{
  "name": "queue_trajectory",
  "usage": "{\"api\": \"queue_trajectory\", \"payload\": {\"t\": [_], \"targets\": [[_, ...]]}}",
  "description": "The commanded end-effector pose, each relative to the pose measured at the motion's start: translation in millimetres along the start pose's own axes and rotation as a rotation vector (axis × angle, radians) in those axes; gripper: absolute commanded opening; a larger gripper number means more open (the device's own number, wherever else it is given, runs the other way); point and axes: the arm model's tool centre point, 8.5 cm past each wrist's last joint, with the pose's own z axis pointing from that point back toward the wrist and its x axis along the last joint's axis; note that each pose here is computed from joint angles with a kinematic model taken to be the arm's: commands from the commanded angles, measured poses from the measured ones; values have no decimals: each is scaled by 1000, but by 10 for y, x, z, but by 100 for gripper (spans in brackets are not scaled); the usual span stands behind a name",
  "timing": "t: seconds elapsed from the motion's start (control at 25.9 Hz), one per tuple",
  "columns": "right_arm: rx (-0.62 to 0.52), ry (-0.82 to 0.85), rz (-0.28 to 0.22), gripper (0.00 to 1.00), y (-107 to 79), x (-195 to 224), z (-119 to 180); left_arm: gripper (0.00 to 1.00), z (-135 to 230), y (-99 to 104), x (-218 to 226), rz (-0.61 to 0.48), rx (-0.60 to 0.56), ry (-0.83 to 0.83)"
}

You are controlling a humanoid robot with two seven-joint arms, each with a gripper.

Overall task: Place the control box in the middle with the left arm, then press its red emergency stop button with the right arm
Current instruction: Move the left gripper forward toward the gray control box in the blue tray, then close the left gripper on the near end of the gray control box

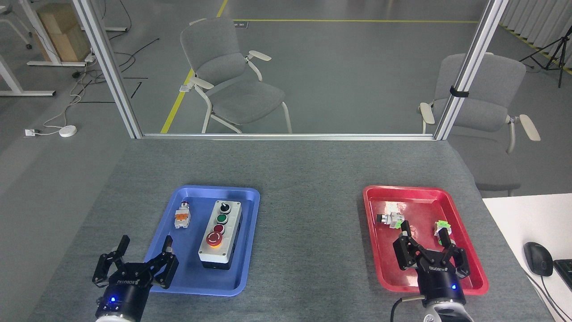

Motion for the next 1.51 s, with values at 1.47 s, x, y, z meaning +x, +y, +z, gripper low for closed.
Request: {"api": "queue_trajectory", "payload": {"t": [1.47], "targets": [[-4, 2, 0, 100, -29, -1, -33, 99, -245, -766, 952, -26, -305, -43]]}}
